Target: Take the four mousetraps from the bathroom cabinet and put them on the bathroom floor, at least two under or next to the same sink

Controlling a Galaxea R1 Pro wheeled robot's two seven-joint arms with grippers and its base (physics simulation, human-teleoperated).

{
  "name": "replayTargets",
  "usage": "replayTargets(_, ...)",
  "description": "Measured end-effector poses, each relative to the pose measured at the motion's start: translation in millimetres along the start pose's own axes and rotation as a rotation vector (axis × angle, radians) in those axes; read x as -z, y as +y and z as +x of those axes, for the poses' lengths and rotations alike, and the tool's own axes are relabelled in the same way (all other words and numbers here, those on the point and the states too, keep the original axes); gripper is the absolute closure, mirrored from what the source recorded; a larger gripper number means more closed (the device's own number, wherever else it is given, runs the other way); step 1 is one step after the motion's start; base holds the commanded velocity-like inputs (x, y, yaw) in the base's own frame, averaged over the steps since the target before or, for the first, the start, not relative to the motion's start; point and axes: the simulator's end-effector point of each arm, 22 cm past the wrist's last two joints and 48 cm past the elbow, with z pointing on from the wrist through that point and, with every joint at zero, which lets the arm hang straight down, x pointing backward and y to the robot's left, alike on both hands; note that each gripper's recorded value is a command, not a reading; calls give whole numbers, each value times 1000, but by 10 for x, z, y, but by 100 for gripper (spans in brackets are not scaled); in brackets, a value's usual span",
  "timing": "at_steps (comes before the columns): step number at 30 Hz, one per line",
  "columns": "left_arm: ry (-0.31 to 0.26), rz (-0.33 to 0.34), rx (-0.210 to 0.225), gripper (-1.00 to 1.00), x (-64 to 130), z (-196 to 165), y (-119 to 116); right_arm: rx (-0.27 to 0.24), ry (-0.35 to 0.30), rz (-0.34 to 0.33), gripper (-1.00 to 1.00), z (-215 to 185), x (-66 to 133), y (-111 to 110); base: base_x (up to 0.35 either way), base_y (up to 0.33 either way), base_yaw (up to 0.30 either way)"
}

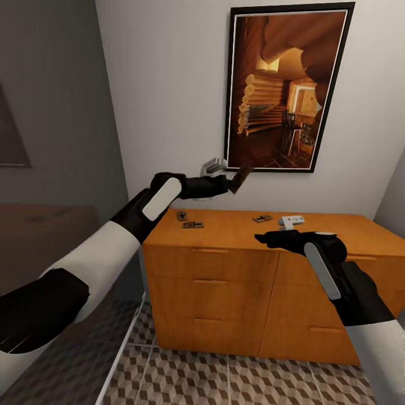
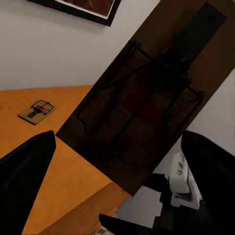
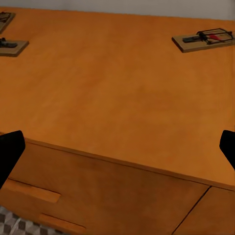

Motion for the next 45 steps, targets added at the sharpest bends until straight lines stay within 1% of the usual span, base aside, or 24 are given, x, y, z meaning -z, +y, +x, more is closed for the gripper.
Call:
replayTargets(2,-28,-26,-3,100,58,-136,-11,4,3,1,-100,11,-9,16,0,0,0)
replayTargets(3,-51,-43,-5,100,104,-238,-18,8,5,0,-100,21,-14,31,0,0,0)
replayTargets(6,-87,-82,-17,100,183,-392,-18,16,10,-3,-100,39,-26,65,0,0,0)
replayTargets(8,-102,-101,-25,100,220,-458,-18,21,13,-6,-100,51,-32,87,0,0,0)
replayTargets(13,-116,-121,-29,100,255,-515,-6,29,15,-11,-100,51,-35,125,0,0,0)
replayTargets(16,-117,-124,-29,100,259,-521,-3,30,13,-16,-100,33,-35,153,0,0,0)
replayTargets(20,-120,-122,-31,100,265,-533,-18,47,2,-37,-100,-79,-42,282,0,0,0)
replayTargets(22,-122,-121,-32,100,267,-538,-24,74,-2,-58,-100,-138,-54,423,0,0,0)
replayTargets(24,-122,-121,-32,100,268,-540,-27,92,1,-67,-100,-139,-64,502,0,0,0)
replayTargets(26,-123,-120,-32,100,269,-541,-29,125,9,-89,-100,-111,-82,664,0,0,0)
replayTargets(28,-123,-120,-32,100,269,-543,-30,144,10,-102,-100,-98,-88,755,0,0,0)
replayTargets(31,-124,-119,-31,100,271,-546,-31,155,6,-119,-100,-99,-87,842,0,0,0)
replayTargets(35,-126,-111,-27,100,275,-555,-57,158,4,-132,-100,-101,-84,886,0,0,0)
replayTargets(40,-127,-75,7,100,277,-557,-134,158,-15,-153,-100,-139,-77,941,0,0,4)
replayTargets(45,-129,-70,22,100,316,-573,-97,160,-23,-166,-100,-151,-75,978,0,0,144)
